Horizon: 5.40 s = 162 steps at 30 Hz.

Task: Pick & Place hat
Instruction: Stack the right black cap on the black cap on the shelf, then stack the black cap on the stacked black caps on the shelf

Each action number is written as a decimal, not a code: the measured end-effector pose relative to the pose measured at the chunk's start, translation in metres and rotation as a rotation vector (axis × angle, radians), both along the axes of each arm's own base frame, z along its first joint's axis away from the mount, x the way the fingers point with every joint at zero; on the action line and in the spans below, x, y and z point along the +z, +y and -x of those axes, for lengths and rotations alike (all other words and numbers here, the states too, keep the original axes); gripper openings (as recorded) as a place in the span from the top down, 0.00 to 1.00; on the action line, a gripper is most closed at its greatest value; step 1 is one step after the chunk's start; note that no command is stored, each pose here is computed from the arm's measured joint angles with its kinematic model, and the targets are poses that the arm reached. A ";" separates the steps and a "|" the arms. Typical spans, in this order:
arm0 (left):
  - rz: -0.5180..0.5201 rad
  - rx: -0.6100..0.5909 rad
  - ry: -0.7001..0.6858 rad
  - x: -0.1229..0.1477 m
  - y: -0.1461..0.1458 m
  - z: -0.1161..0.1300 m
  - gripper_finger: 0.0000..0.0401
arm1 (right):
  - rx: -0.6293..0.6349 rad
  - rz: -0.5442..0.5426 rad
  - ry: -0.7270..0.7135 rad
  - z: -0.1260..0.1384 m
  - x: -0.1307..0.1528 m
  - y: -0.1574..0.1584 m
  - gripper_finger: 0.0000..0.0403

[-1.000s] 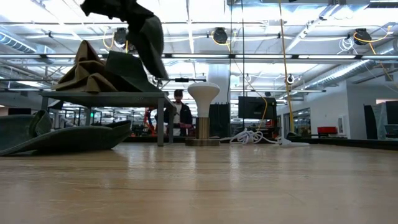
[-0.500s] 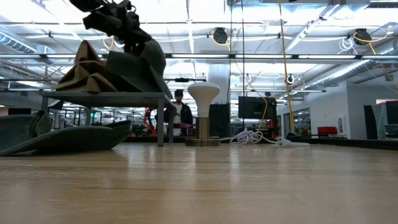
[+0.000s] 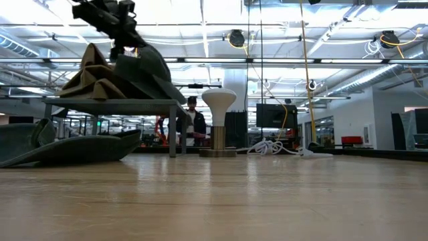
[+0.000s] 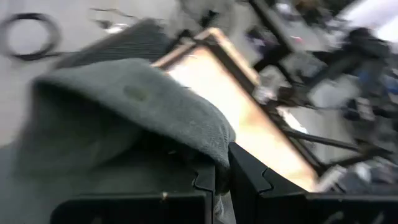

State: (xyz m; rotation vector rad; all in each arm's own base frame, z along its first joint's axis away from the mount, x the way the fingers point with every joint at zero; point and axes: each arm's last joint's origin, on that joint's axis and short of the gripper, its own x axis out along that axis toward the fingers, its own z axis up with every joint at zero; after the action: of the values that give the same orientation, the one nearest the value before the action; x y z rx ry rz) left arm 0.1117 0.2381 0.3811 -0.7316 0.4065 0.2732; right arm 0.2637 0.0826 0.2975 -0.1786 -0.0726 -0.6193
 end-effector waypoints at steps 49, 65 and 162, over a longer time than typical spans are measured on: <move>0.063 0.372 0.388 0.000 -0.026 0.021 0.62 | 0.115 -0.029 -0.021 -0.007 -0.003 -0.010 0.96; -0.481 0.430 0.054 0.065 -0.047 0.016 0.60 | 0.116 -0.029 -0.018 -0.007 -0.003 -0.009 0.96; 0.345 0.218 0.426 0.014 -0.252 -0.086 0.60 | 0.270 -0.227 -0.069 -0.004 -0.009 0.007 0.71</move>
State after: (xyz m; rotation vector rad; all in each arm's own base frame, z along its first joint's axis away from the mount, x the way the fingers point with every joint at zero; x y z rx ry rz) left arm 0.1972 -0.0134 0.3952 -1.0621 0.7927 0.5784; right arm 0.2681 0.0899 0.2882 0.0719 -0.0908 -0.3602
